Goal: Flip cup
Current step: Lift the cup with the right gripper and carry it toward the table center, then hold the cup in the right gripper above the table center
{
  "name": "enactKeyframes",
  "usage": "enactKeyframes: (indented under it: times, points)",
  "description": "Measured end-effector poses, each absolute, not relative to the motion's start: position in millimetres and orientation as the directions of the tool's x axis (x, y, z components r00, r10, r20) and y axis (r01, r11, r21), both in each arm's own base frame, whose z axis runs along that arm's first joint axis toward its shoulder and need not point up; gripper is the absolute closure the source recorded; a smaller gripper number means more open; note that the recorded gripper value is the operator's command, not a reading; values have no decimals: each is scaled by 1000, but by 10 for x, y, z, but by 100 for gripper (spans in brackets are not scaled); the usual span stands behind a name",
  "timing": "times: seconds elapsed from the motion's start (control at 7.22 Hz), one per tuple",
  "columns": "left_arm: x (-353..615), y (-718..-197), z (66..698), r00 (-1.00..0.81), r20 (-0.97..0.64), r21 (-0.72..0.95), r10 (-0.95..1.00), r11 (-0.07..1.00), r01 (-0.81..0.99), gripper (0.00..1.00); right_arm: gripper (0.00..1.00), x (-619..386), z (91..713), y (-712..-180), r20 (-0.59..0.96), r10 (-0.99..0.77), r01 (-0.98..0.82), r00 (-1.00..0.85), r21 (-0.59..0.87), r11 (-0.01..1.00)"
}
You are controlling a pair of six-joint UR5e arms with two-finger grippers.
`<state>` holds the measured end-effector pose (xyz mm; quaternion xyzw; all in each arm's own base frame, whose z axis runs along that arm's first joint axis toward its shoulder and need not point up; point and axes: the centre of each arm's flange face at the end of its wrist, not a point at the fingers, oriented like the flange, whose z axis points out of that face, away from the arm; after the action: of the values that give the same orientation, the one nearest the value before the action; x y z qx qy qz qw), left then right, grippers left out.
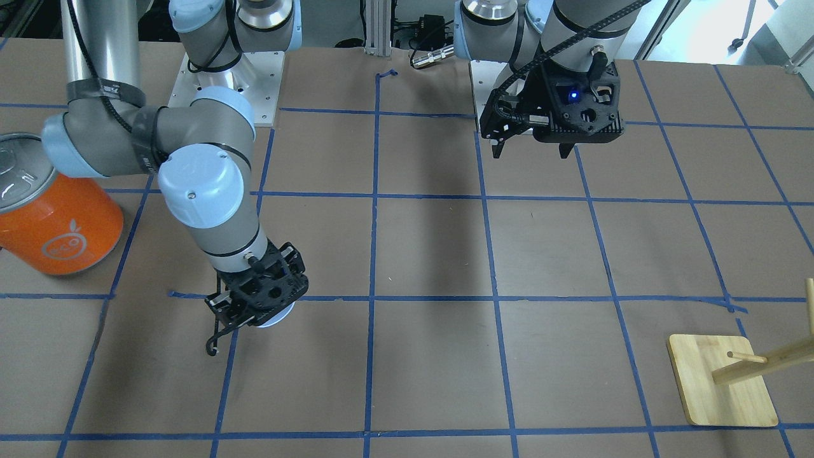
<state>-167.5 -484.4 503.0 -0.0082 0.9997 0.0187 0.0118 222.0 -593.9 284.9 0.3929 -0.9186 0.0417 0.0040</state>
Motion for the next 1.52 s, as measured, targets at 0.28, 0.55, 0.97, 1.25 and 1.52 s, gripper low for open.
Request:
enactKeyframes:
  times: [0.28, 0.55, 0.97, 1.25, 1.52]
  points:
    - [-1675, -4844, 5030, -1000, -24, 37, -16, 999, -17, 0, 100, 2734, 2813, -5757, 58, -851, -852, -522, -78, 517]
    - [-1675, -4845, 5026, -1000, -24, 38, -16, 999, -17, 0, 100, 3139, 2751, -5613, 96, -910, -915, -402, -85, 395]
    - [-1676, -4848, 5015, -1000, -23, 40, -16, 999, -17, 0, 100, 3524, 2619, -5513, 170, -963, -977, -208, -75, 198]
    - [-1675, -4847, 5016, -1000, -24, 40, -16, 999, -17, 0, 100, 3643, 2478, -5510, 174, -984, -997, -24, -71, 12]
    - [-1675, -4846, 5018, -1000, -24, 40, -16, 999, -17, 0, 100, 3791, 2386, -5500, 169, -983, -991, 78, -94, -95]
